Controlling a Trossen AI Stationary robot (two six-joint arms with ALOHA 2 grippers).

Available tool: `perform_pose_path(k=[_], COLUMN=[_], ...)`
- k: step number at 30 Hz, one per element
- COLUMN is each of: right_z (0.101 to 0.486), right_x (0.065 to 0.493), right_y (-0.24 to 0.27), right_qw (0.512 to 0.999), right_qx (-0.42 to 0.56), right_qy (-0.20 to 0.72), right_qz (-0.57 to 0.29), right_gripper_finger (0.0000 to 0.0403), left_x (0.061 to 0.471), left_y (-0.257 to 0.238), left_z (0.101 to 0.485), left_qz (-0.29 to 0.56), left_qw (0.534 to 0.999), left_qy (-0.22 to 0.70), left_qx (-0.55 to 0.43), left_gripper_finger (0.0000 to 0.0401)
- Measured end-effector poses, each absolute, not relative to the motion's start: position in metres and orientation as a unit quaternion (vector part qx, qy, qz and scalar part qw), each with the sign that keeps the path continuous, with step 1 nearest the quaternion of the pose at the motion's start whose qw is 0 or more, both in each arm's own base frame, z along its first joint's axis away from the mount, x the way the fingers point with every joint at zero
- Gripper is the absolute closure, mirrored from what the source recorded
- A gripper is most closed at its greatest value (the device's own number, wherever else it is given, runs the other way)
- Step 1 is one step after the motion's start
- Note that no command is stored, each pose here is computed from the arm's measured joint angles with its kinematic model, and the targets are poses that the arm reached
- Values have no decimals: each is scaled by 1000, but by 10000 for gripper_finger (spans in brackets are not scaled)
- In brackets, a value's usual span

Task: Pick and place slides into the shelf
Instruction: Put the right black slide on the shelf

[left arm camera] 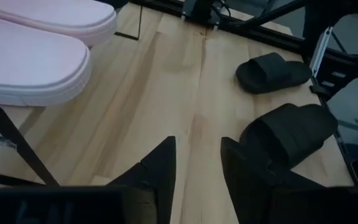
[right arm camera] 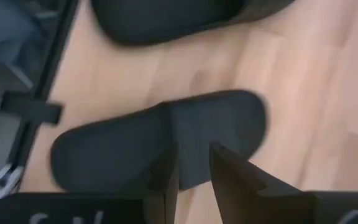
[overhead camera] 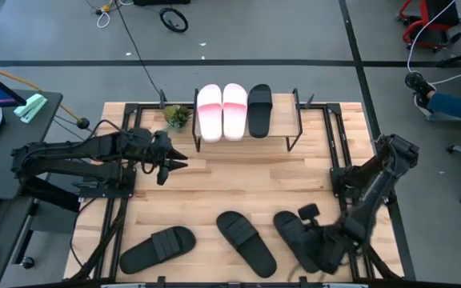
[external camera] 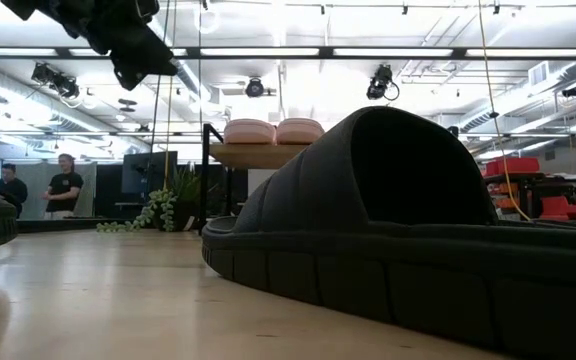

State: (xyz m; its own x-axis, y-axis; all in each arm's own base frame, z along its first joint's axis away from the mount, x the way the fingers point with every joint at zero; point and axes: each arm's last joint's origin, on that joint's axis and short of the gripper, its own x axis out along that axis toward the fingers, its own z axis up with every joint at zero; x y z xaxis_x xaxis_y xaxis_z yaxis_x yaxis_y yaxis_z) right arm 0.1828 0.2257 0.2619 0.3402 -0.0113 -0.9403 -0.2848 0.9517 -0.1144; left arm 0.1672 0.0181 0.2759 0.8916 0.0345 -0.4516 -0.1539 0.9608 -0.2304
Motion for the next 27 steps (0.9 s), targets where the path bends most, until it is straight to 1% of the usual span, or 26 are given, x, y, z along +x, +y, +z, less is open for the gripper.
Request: perform_pose_path(k=[6, 9, 11, 15, 21, 24, 27], right_z=[229, 213, 207, 198, 189, 189, 189], right_x=[149, 138, 136, 140, 155, 158, 158], right_y=[246, 245, 243, 238, 241, 241, 238], right_qw=[787, 786, 793, 801, 834, 836, 836], right_qx=[-181, -235, -252, -245, -175, -180, -205], right_qy=[584, 567, 551, 544, 521, 516, 507], right_qz=[85, 71, 57, 43, 50, 55, 47], right_gripper_finger=[309, 309, 309, 309, 309, 309, 309], left_x=[168, 167, 167, 167, 167, 167, 167], left_y=[18, 18, 18, 18, 18, 18, 18], left_z=[276, 276, 276, 275, 275, 275, 275], left_qz=[49, 49, 49, 49, 49, 52, 52], left_qw=[964, 963, 963, 963, 963, 962, 961], left_qy=[228, 229, 229, 230, 230, 229, 229], left_qx=[-131, -131, -131, -131, -131, -142, -144], left_gripper_finger=[264, 259, 256, 252, 259, 264, 267])
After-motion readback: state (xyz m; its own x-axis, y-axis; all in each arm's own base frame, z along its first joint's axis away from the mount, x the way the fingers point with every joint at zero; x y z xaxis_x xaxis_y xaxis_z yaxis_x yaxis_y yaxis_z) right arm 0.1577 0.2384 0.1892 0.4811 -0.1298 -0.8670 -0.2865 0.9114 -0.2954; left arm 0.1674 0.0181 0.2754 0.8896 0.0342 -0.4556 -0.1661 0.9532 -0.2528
